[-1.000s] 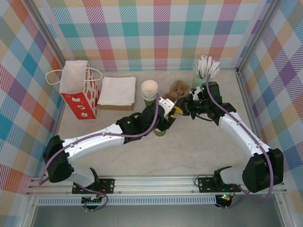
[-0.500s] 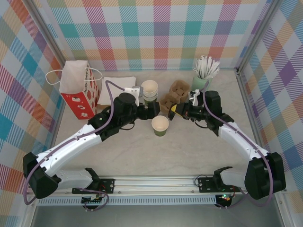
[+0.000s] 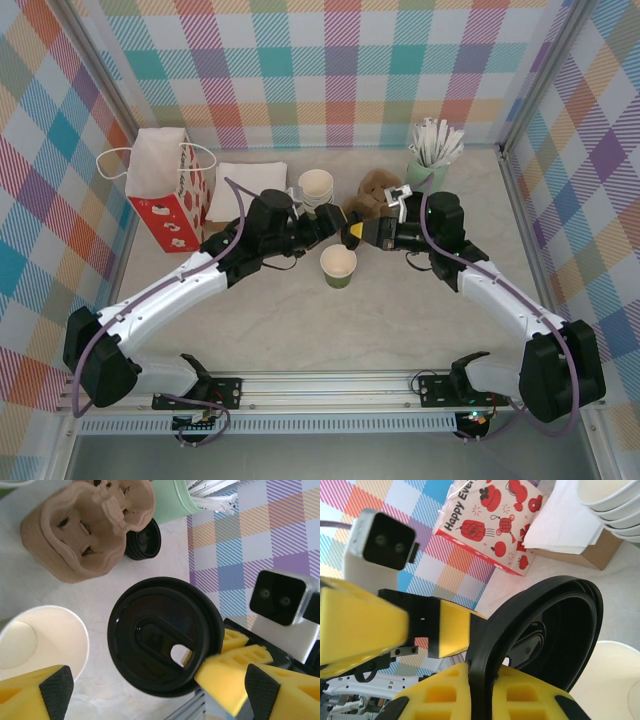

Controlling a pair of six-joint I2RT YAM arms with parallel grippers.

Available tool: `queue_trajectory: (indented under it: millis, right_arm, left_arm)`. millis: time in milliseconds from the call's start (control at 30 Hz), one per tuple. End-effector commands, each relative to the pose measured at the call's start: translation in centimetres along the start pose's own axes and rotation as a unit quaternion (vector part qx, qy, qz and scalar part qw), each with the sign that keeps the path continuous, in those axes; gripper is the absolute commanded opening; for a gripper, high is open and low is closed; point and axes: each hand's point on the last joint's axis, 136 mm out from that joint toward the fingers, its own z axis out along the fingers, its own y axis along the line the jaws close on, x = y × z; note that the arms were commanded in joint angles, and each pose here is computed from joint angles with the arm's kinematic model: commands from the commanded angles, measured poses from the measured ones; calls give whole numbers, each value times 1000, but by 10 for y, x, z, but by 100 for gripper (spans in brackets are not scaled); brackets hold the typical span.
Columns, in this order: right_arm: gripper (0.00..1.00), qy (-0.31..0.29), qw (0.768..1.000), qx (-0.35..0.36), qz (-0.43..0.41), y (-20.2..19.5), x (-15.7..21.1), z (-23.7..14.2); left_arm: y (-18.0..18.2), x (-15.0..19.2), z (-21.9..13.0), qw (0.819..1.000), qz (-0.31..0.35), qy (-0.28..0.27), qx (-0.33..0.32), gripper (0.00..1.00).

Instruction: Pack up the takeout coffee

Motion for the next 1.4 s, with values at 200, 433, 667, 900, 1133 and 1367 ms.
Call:
queue_trajectory:
  millis: [200, 433, 667, 900, 1133, 1367]
  right_arm:
    - [10, 7, 998, -42, -42, 21, -1, 7]
    - [10, 6, 998, -50, -44, 27, -3, 10]
    - [10, 6, 998, -54, -42, 29, -4, 13]
    - [10, 4, 998, -42, -49, 27, -4, 11]
    - [10, 0, 998, -26, -56, 24, 0, 7]
    - [10, -6, 998, -24, -59, 25, -3, 7]
  left_arm:
    - [-6, 0, 17, 995, -87, 16, 46, 89]
    - [-7, 2, 24, 993, -104, 26, 56, 84]
    - [-8, 3, 27, 991, -116, 29, 62, 78]
    - [1, 1, 25, 992, -122, 19, 40, 83]
    - [11, 2, 22, 991, -132, 15, 17, 84]
    - [16, 2, 22, 990, -141, 17, 7, 85]
